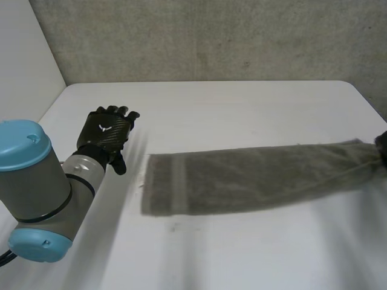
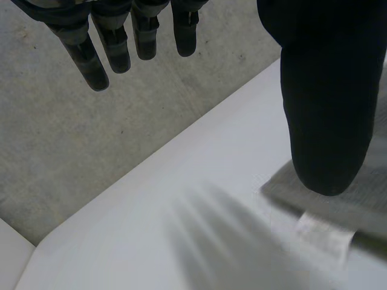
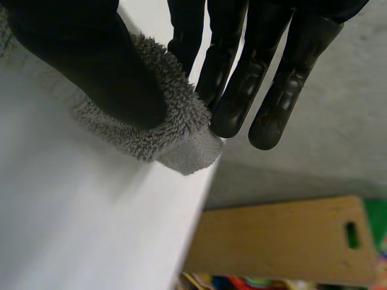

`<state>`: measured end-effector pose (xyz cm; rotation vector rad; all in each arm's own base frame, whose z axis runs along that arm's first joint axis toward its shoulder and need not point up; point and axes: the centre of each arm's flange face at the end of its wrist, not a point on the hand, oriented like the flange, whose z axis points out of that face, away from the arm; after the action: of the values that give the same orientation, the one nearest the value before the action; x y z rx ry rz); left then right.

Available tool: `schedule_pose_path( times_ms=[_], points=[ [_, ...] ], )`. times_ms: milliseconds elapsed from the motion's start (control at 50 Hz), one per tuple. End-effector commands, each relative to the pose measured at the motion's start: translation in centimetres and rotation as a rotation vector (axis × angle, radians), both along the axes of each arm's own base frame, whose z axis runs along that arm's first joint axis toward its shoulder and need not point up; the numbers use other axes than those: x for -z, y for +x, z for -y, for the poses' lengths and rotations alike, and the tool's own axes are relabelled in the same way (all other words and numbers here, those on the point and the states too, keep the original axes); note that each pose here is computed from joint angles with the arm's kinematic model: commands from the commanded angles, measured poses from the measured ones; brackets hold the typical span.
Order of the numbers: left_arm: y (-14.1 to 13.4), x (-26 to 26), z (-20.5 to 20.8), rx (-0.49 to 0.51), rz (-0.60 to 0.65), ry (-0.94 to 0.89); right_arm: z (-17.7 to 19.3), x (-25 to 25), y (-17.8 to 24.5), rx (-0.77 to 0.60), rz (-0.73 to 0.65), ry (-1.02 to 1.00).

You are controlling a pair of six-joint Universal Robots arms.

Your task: Fold the laundry

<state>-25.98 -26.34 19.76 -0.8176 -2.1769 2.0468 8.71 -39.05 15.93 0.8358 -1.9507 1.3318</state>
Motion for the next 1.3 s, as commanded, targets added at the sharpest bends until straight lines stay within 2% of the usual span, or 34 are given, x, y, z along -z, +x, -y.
schedule_pose_path(
  times_ms=[20,40,60,100,120,160,180,220,240,260,280,320,340,380,400,440,540,600,720,760,820,860,880,920,980,1020,1100,1140,1240,1300],
  points=[
    [0.0,-0.4,-0.1,0.0,-0.004,-0.009,0.4,-3.1,0.8,-0.026,-0.038,-0.107],
    [0.1,-0.4,-0.1,-0.001,-0.004,-0.009,0.1,-4.1,2.5,-0.074,-0.026,-0.156],
    [0.1,-0.4,-0.1,-0.001,-0.004,-0.009,0.1,-4.1,2.6,-0.074,-0.026,-0.156],
    [0.1,-0.5,0.0,-0.004,-0.005,-0.012,-1.3,-6.1,7.7,-0.232,0.029,-0.256],
    [0.1,-0.5,0.0,-0.005,-0.005,-0.012,-1.3,-6.1,7.7,-0.232,0.03,-0.256],
    [0.2,-0.5,-0.1,-0.005,-0.005,-0.012,-3.2,-6.7,12.3,-0.408,0.083,-0.304],
    [0.2,-0.5,-0.1,-0.005,-0.005,-0.012,-3.2,-6.7,12.3,-0.408,0.083,-0.304],
    [0.2,-0.8,-0.1,-0.006,-0.01,-0.019,-5.6,-6.6,16.5,-0.591,0.118,-0.32],
    [0.2,-0.8,-0.1,-0.006,-0.01,-0.019,-5.6,-6.6,16.5,-0.592,0.119,-0.32],
    [0.2,-0.9,-0.1,-0.006,-0.012,-0.021,-7.6,-6.4,19.2,-0.707,0.132,-0.323],
    [0.2,-0.9,-0.1,-0.006,-0.012,-0.021,-7.6,-6.4,19.2,-0.709,0.132,-0.323],
    [0.2,-1.0,-0.2,-0.006,-0.014,-0.025,-11.9,-5.8,23.8,-0.914,0.157,-0.324],
    [0.2,-1.0,-0.2,-0.006,-0.014,-0.025,-11.9,-5.8,23.9,-0.915,0.157,-0.324],
    [0.3,-1.1,-0.1,-0.008,-0.015,-0.026,-15.3,-3.5,27.1,-1.066,0.175,-0.282],
    [0.3,-1.1,-0.1,-0.008,-0.015,-0.026,-15.3,-3.5,27.1,-1.067,0.175,-0.282],
    [0.3,-1.1,-0.1,-0.009,-0.015,-0.027,-18.2,-1.1,29.2,-1.177,0.188,-0.23],
    [0.4,-1.0,-0.2,-0.009,-0.013,-0.022,-21.3,2.2,31.1,-1.276,0.183,-0.161],
    [0.4,-1.0,-0.2,-0.009,-0.012,-0.023,-22.0,3.8,31.2,-1.293,0.163,-0.12],
    [0.3,-0.6,-0.5,0.0,-0.007,-0.011,-21.6,3.4,30.9,-1.259,0.162,-0.122],
    [0.1,-0.6,-0.6,0.006,-0.008,-0.011,-21.6,0.9,30.5,-1.223,0.21,-0.151],
    [0.0,-0.6,-0.7,0.01,-0.009,-0.012,-21.1,-0.1,29.9,-1.182,0.254,-0.149],
    [-0.6,-0.8,-1.2,0.033,-0.019,-0.018,-19.0,-1.2,27.7,-1.045,0.377,-0.101],
    [-0.6,-0.8,-1.2,0.033,-0.019,-0.018,-19.0,-1.2,27.7,-1.045,0.378,-0.101],
    [-1.8,-1.0,-2.0,0.079,-0.054,-0.023,-17.3,-2.2,25.2,-0.905,0.527,-0.042],
    [-2.4,-1.0,-2.4,0.106,-0.081,-0.02,-16.9,-2.9,24.0,-0.848,0.602,-0.017],
    [-3.7,-1.2,-3.0,0.17,-0.149,-0.013,-15.9,-3.2,21.7,-0.732,0.696,0.048],
    [-5.4,-0.5,-3.3,0.247,-0.207,0.014,-15.2,-2.0,19.5,-0.631,0.716,0.131],
    [-7.4,0.4,-4.2,0.335,-0.234,0.054,-15.5,-0.8,18.3,-0.583,0.699,0.175],
    [-9.4,2.1,-4.6,0.43,-0.231,0.098,-15.6,0.3,17.2,-0.543,0.661,0.196],
    [-10.3,3.3,-4.2,0.448,-0.225,0.115,-15.7,1.0,16.9,-0.53,0.643,0.214]
  ],
)
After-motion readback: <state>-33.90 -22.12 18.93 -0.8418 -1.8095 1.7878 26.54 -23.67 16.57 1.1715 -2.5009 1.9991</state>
